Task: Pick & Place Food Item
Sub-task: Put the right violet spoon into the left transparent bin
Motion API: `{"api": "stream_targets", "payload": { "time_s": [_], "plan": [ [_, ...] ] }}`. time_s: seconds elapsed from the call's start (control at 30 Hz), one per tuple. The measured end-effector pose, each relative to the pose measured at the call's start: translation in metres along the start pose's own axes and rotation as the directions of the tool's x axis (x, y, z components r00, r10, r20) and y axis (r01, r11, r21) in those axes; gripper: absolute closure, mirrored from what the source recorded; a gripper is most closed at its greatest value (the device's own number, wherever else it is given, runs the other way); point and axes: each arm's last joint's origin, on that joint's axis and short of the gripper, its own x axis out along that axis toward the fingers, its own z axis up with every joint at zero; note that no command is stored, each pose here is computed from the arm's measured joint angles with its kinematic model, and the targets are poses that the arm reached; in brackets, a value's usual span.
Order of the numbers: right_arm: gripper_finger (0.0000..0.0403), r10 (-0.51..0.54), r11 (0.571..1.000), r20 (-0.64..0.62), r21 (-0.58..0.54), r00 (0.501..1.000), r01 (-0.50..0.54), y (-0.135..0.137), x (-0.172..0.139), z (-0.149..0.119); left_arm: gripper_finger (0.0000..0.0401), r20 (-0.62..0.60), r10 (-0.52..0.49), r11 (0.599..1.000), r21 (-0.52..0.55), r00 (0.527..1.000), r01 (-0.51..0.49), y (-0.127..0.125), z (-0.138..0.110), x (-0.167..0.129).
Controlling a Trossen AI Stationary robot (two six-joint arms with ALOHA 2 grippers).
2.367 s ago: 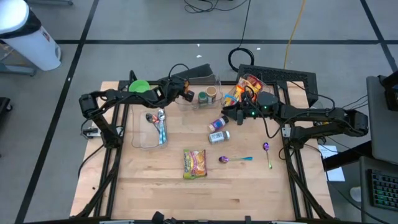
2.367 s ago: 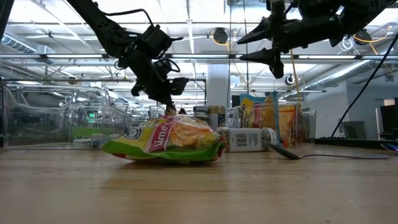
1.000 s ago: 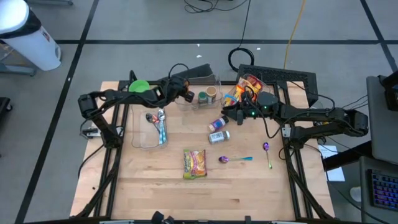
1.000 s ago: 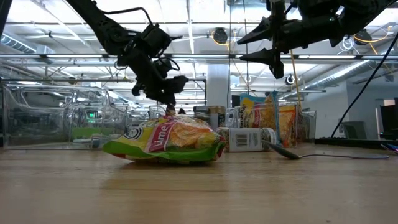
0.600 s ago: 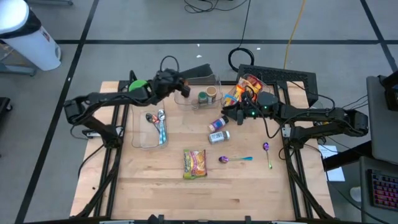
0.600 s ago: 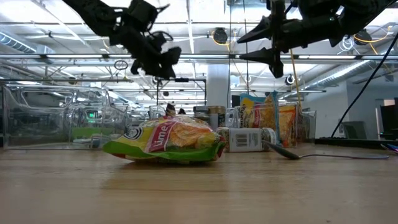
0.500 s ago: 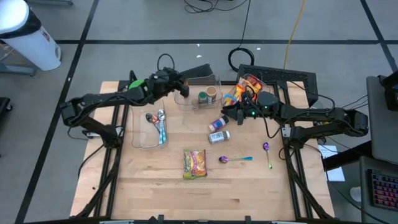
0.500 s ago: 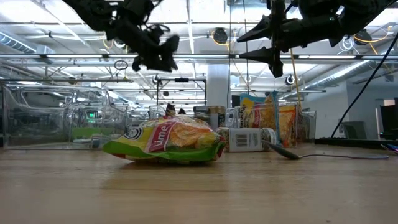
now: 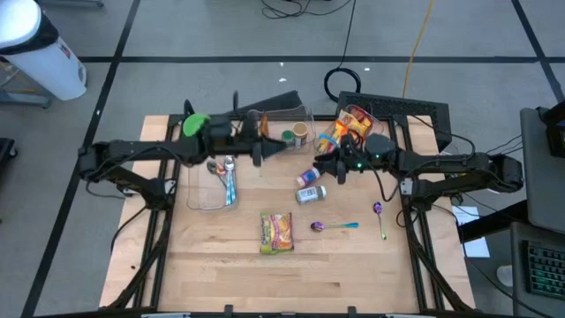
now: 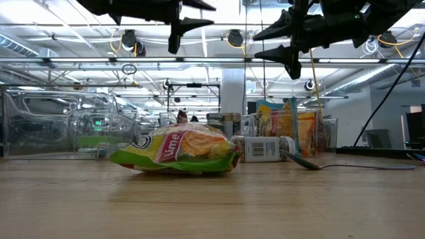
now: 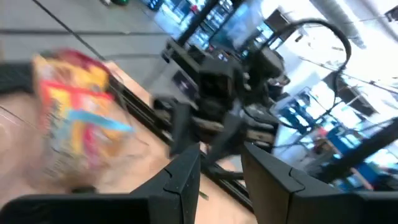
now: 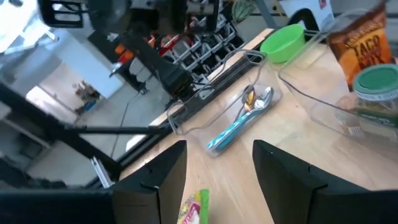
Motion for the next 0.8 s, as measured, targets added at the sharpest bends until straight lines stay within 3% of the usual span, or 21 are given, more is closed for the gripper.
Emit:
{"api": "stream_targets", "payload": {
  "time_s": [0.27,0.4,0.6,0.8],
  "plan": [
    [0.0227,0.032,0.989,-0.029,-0.142,0.999,-0.036,0.008,0.001,-0.006,0.0279,-0.023,-0.084,0.996,0.007,0.996,0.084,-0.053,-0.047,0.014],
    [0.0227,0.071,0.985,-0.057,-0.151,0.996,-0.079,0.012,0.002,-0.009,0.0279,-0.026,-0.054,0.999,-0.001,0.998,0.054,-0.073,-0.072,0.016],
    [0.0227,0.196,0.966,-0.138,-0.144,0.971,-0.216,0.02,0.002,-0.014,0.0279,-0.017,0.026,0.999,-0.027,1.0,-0.026,-0.084,-0.1,0.021],
    [0.0227,0.234,0.956,-0.164,-0.141,0.958,-0.258,0.025,0.001,-0.017,0.0279,0.021,0.043,0.997,-0.063,0.999,-0.041,-0.081,-0.111,0.031]
  ]
}}
